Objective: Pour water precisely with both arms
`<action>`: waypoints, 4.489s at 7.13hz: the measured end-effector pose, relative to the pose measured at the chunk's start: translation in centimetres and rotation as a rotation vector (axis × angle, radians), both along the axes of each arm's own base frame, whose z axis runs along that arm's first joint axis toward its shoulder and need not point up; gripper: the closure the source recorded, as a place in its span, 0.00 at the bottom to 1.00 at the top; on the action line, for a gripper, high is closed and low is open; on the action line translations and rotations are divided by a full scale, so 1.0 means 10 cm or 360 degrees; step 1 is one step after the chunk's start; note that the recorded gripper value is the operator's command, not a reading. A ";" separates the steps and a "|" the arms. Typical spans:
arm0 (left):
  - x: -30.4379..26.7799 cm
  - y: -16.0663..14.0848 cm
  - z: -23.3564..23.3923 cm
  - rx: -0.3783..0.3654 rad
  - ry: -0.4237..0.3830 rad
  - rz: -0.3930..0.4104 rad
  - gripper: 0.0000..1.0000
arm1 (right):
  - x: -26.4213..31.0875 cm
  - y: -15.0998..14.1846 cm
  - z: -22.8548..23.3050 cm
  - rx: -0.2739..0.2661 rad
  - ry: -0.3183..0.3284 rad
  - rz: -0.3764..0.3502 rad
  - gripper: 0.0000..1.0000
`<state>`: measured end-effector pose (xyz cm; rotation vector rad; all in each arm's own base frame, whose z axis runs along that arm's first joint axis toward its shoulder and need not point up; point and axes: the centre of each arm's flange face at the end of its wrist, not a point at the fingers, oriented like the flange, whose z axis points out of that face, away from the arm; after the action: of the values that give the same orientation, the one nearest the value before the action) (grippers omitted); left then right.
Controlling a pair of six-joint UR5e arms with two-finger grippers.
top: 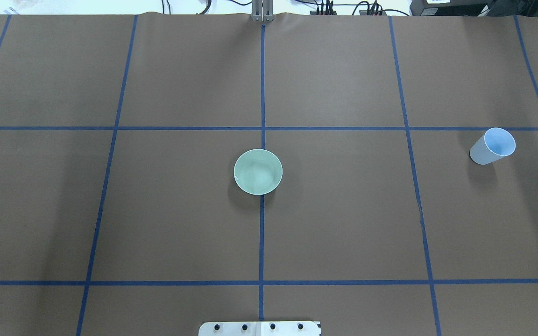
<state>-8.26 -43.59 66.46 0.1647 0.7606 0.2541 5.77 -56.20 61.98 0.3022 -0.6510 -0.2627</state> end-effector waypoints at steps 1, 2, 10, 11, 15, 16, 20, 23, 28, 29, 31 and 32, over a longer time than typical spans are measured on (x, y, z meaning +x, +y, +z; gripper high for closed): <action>0.00 0.04 0.07 -0.0024 -0.0001 0.0000 0.00 | 0.12 0.06 0.07 -0.0091 -0.0012 -0.0036 0.00; 0.00 0.08 0.16 -0.0052 0.0000 0.0000 0.00 | 0.20 0.17 0.19 -0.0171 -0.0036 -0.0034 0.00; -0.02 0.18 0.28 -0.0072 -0.0004 -0.0003 0.00 | 0.24 0.54 0.61 -0.0330 -0.0074 0.0015 0.00; -0.02 0.17 0.27 -0.0071 -0.0003 -0.0006 0.00 | 0.24 0.54 0.62 -0.0333 -0.0073 0.0015 0.00; -0.02 0.17 0.25 -0.0069 0.0004 -0.0010 0.00 | 0.24 0.55 0.65 -0.0342 -0.0072 0.0015 0.00; -0.02 0.16 0.24 -0.0065 0.0002 -0.0009 0.00 | 0.24 0.55 0.65 -0.0343 -0.0072 0.0015 0.00; -0.02 0.20 0.05 -0.0004 -0.0002 -0.0007 0.00 | 0.24 0.55 0.66 -0.0345 -0.0073 0.0015 0.00; 0.01 -0.10 -0.72 0.0366 -0.0016 0.0004 0.00 | 0.24 0.56 0.66 -0.0347 -0.0077 0.0015 0.00; 0.42 -0.58 -1.59 0.0440 0.0264 -0.0290 0.00 | 0.24 0.58 0.68 -0.0354 -0.0081 0.0014 0.00; 0.69 -0.59 -1.72 0.0401 0.0339 -0.0308 0.00 | 0.24 0.59 0.69 -0.0356 -0.0083 0.0014 0.00; 1.30 -0.56 -2.11 0.0176 0.0474 -0.0401 0.00 | 0.24 0.59 0.69 -0.0359 -0.0085 0.0014 0.00; 1.70 -0.56 -2.34 0.0084 0.0499 -0.0444 0.00 | 0.24 0.59 0.70 -0.0361 -0.0085 0.0014 0.00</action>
<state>8.74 -49.18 43.04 0.3635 1.0302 -0.0190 8.15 -50.28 68.95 0.0949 -0.7250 -0.1708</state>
